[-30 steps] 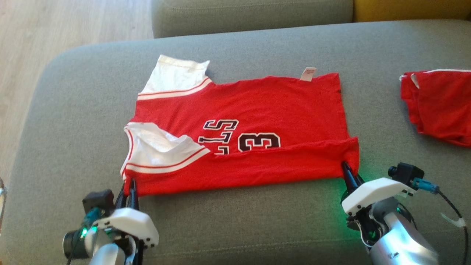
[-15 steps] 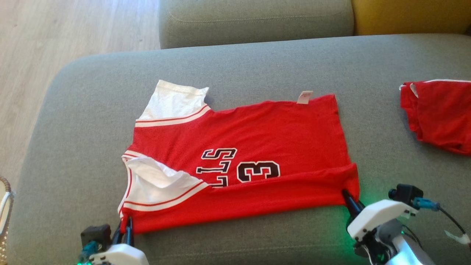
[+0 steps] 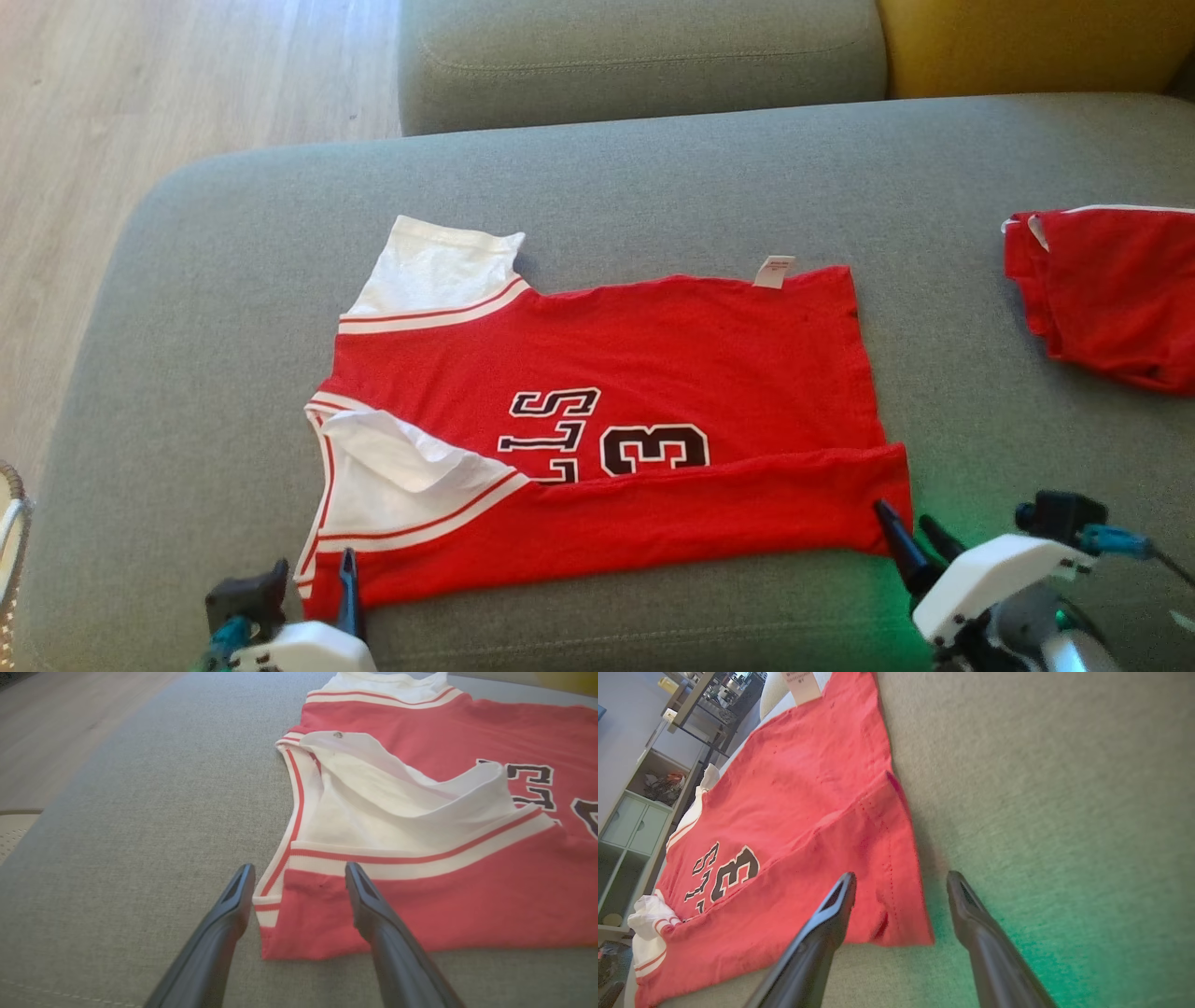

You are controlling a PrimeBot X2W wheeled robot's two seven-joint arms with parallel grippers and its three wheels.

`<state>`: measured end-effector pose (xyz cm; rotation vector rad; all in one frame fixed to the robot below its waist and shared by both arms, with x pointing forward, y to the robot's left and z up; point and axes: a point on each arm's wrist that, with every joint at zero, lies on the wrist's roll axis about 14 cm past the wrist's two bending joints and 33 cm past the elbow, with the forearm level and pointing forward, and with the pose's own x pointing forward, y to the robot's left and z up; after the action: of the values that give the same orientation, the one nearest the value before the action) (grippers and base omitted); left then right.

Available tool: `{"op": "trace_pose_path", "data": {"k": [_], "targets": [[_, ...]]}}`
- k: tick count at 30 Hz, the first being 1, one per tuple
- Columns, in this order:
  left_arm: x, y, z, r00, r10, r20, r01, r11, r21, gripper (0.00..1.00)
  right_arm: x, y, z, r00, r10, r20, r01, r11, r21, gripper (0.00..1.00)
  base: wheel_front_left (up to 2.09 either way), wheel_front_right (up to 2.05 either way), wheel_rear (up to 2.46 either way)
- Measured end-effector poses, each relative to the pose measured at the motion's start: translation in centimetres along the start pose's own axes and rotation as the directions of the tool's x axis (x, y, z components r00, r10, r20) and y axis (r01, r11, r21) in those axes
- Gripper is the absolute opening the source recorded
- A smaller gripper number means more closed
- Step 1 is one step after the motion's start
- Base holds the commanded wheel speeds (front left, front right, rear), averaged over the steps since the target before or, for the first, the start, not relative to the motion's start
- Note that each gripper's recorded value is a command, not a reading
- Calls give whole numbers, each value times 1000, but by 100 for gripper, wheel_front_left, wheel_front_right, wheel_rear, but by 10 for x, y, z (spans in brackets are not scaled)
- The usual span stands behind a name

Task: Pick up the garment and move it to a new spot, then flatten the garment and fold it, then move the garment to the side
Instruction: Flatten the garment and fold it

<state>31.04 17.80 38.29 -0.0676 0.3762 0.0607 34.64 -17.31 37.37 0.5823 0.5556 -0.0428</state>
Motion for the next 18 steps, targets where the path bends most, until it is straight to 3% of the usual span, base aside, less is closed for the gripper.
{"op": "trace_pose_path", "data": {"k": [4,7,14,18], "targets": [[1,2,6,1000,11,30,-11,1000,-2,100,-5,3,16,999,13,42,-12,1000,-19,100,0,0,0],[4,11,34,991,45,128,-43,999,-18,100,-10,24,53,984,78,162,-69,996,-62,100,0,0,0],[19,12,113,937,24,347,-23,1000,-9,100,-24,63,110,906,193,376,-104,964,-246,100,0,0,0],[39,9,139,926,-27,376,11,999,43,100,-20,88,133,865,260,429,-117,936,-332,100,0,0,0]]}}
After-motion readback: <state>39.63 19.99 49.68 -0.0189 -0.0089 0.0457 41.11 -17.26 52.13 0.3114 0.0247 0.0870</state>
